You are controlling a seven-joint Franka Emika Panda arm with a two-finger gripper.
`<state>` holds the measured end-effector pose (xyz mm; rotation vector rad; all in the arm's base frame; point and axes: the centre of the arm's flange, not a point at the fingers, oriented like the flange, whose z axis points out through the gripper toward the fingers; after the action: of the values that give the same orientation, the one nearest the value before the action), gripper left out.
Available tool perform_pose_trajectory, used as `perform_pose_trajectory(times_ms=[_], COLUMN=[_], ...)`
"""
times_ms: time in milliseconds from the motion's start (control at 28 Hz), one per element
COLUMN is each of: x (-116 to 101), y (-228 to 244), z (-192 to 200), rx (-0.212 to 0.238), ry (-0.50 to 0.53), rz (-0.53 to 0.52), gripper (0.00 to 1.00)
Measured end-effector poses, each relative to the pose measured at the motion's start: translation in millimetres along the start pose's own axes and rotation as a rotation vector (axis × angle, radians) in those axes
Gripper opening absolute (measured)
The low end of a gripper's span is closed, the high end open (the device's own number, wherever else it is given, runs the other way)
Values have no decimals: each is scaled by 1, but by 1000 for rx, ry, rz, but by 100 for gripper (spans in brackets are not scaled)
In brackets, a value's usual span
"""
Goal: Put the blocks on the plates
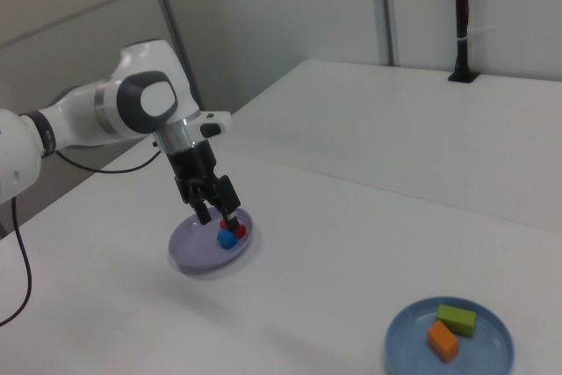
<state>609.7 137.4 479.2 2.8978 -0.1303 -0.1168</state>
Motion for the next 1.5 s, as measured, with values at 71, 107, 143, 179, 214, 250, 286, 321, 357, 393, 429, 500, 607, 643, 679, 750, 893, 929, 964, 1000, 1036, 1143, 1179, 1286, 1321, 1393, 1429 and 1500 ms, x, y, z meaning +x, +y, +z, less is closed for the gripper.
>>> perform_pose_trajectory(times_ms=[71, 107, 143, 179, 214, 250, 286, 321, 357, 393, 429, 500, 607, 643, 679, 750, 893, 929, 964, 1000, 1036, 1143, 1179, 1286, 1321, 1393, 1429, 1500], x=[-6, -9, -11, -14, -19, -22, -26, -30, -34, -38, -43, -48, -53, -53, -53, -53, -52, -51, -51, -51, -51, -51, -51, -52, -52, -52, -52, -51], y=[23, 33, 43, 53, 68, 76, 84, 92, 97, 102, 106, 109, 113, 116, 118, 124, 145, 151, 157, 164, 169, 177, 179, 179, 179, 177, 176, 175], z=[-13, -18, -24, -30, -39, -45, -51, -56, -61, -64, -68, -71, -75, -76, -76, -75, -74, -73, -72, -72, -71, -70, -71, -72, -73, -74, -75, -76], rx=[-1, 5, 15, 28, 48, 61, 72, 82, 89, 95, 101, 103, 111, 114, 117, 123, 133, 137, 146, 159, 168, 187, 189, 191, 191, 191, 191, 192], ry=[-19, -24, -27, -29, -30, -30, -31, -31, -29, -26, -20, -14, 17, 29, 42, 65, 93, 96, 97, 97, 98, 98, 99, 102, 105, 115, 118, 129], rz=[-9, -11, -11, -12, -14, -15, -18, -24, -28, -29, -32, -32, -25, -22, -17, -5, 33, 42, 46, 44, 41, 40, 41, 41, 40, 37, 36, 34], gripper=[100, 100, 100, 100, 100, 100, 100, 100, 100, 100, 100, 100, 100, 100, 100, 100, 100, 100, 100, 100, 100, 100, 100, 100, 100, 100, 100, 100])
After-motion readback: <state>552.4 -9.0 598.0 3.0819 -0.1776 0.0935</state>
